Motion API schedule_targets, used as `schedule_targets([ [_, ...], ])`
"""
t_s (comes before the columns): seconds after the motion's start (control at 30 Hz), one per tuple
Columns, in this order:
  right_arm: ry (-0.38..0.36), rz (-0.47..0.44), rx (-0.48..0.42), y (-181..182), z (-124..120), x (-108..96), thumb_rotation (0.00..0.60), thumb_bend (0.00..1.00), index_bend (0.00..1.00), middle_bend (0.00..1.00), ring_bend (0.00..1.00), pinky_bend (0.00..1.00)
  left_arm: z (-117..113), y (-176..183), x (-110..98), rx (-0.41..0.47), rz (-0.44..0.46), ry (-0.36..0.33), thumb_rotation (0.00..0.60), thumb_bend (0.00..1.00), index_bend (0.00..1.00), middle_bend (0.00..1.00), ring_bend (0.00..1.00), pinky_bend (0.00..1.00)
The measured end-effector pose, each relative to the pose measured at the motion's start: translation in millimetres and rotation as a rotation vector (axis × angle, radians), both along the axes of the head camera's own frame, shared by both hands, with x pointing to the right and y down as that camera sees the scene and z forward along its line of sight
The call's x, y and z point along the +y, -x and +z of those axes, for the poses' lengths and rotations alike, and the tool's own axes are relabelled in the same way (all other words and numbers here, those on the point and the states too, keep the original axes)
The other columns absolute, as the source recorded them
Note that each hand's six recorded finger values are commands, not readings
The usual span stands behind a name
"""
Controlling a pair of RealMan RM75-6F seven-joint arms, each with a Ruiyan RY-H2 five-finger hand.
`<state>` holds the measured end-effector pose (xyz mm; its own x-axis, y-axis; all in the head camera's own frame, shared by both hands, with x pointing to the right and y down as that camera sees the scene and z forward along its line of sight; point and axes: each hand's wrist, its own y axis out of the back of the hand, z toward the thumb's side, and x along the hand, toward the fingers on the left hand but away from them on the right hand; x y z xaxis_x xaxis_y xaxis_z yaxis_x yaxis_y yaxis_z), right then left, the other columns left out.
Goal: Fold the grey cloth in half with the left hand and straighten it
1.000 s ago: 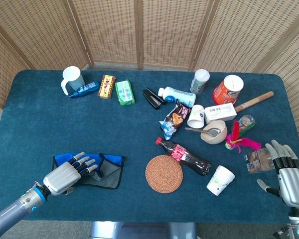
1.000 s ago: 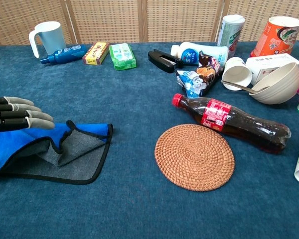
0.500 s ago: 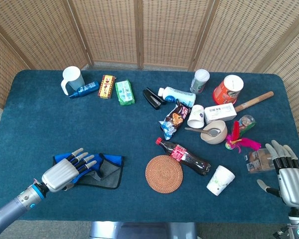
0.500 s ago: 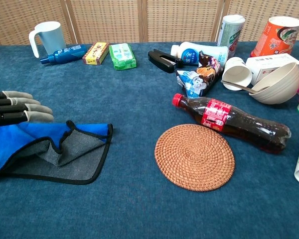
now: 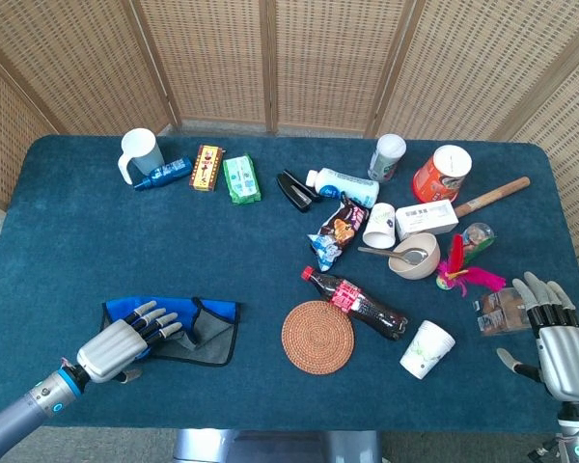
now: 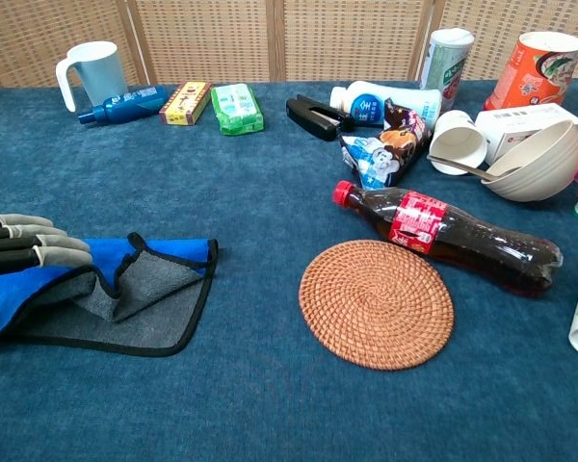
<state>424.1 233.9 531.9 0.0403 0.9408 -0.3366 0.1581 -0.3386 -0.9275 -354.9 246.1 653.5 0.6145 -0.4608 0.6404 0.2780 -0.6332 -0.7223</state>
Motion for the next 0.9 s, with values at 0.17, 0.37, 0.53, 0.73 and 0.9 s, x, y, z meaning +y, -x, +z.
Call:
schedule_targets([
  [0.17,-0.002,-0.002,0.000,0.4,-0.5,0.0,0.600,0.10,0.00,0.00,0.00,0.12,4.2,0.8,4.5,-0.001,-0.002,-0.019,0.600,0.28,0.02,0.00,0.00,0.00],
  [0.37,-0.001,-0.005,-0.002,1.0,-0.4,0.3,0.600,0.10,0.00,0.00,0.00,0.12,6.9,-2.0,1.3,0.013,-0.026,-0.062,0.600,0.28,0.02,0.00,0.00,0.00],
  [0.53,-0.002,-0.003,-0.004,0.7,-1.1,0.4,0.600,0.10,0.00,0.00,0.00,0.12,6.9,-5.3,-1.7,0.020,-0.037,-0.092,0.600,0.28,0.02,0.00,0.00,0.00],
  [0.73,0.000,-0.004,-0.005,0.6,-0.9,0.4,0.600,0.10,0.00,0.00,0.00,0.12,7.9,-3.6,-2.5,0.021,-0.045,-0.099,0.600,0.28,0.05,0.00,0.00,0.00],
  [0.9,0.002,-0.007,-0.006,1.5,-0.4,0.7,0.600,0.10,0.00,0.00,0.00,0.12,9.9,-2.2,-5.1,0.016,-0.055,-0.109,0.600,0.28,0.07,0.00,0.00,0.00],
])
